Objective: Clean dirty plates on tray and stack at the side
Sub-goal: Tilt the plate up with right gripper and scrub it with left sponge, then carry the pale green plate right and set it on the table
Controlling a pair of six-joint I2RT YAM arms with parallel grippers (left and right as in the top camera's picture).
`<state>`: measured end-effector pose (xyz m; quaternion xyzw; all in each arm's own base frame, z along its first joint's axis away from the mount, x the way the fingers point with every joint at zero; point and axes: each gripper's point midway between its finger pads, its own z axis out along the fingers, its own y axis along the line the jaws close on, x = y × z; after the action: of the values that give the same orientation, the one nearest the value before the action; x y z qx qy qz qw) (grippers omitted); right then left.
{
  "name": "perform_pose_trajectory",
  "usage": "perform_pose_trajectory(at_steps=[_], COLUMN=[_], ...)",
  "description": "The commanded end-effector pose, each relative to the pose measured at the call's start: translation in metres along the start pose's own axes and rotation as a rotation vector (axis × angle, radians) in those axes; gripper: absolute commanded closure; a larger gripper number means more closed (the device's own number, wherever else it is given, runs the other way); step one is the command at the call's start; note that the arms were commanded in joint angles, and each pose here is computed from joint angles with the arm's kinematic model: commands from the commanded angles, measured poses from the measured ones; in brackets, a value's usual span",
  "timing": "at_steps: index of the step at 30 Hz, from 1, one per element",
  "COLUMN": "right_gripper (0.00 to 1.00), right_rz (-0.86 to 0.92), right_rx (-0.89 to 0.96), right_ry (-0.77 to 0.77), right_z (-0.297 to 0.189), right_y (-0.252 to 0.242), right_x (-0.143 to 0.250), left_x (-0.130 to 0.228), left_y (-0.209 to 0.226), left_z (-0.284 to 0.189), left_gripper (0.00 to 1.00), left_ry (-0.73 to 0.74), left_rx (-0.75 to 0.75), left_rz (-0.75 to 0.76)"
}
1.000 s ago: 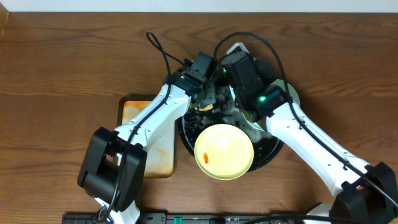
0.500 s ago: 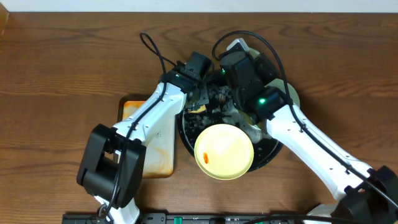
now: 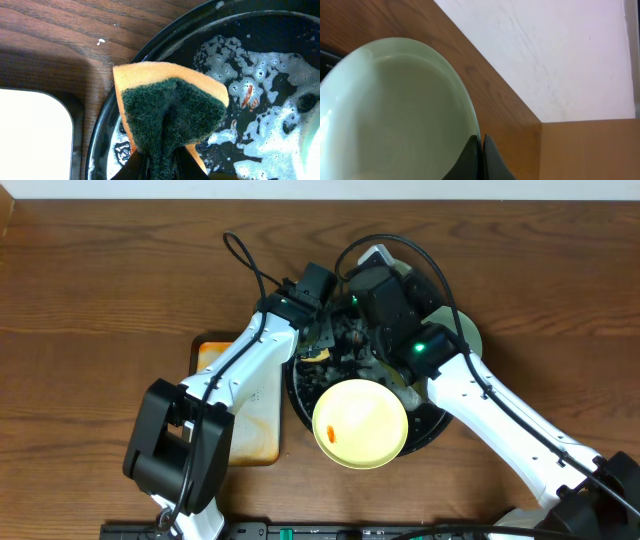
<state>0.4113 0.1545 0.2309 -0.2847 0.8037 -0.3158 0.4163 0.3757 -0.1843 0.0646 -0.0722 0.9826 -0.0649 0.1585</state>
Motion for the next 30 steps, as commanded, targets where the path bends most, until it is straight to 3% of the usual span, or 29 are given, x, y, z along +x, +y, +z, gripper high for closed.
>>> perform_pose_trajectory(at_steps=[1, 14, 23, 30], right_gripper=[0.99, 0.99, 0.99, 0.99], right_rz=[0.026, 0.098, 0.186, 0.522], right_rx=[-0.016, 0.021, -0.061, -0.087], right_ry=[-0.053, 0.004, 0.013, 0.125], right_z=[-0.012, -0.011, -0.002, 0.017], right_y=[-0.011, -0.017, -0.010, -0.035], right_x=[-0.014, 0.000, 0.006, 0.044], left_x=[0.004, 0.004, 0.003, 0.005], left_y=[0.009, 0.009, 0.008, 0.008], left_z=[0.008, 0.008, 0.008, 0.008], left_gripper=[0.84, 0.84, 0.84, 0.84], left_ry=[0.014, 0.011, 0.011, 0.018], left_rx=[-0.032, -0.030, -0.028, -0.025], left_rz=[0.010, 0.009, 0.009, 0.009])
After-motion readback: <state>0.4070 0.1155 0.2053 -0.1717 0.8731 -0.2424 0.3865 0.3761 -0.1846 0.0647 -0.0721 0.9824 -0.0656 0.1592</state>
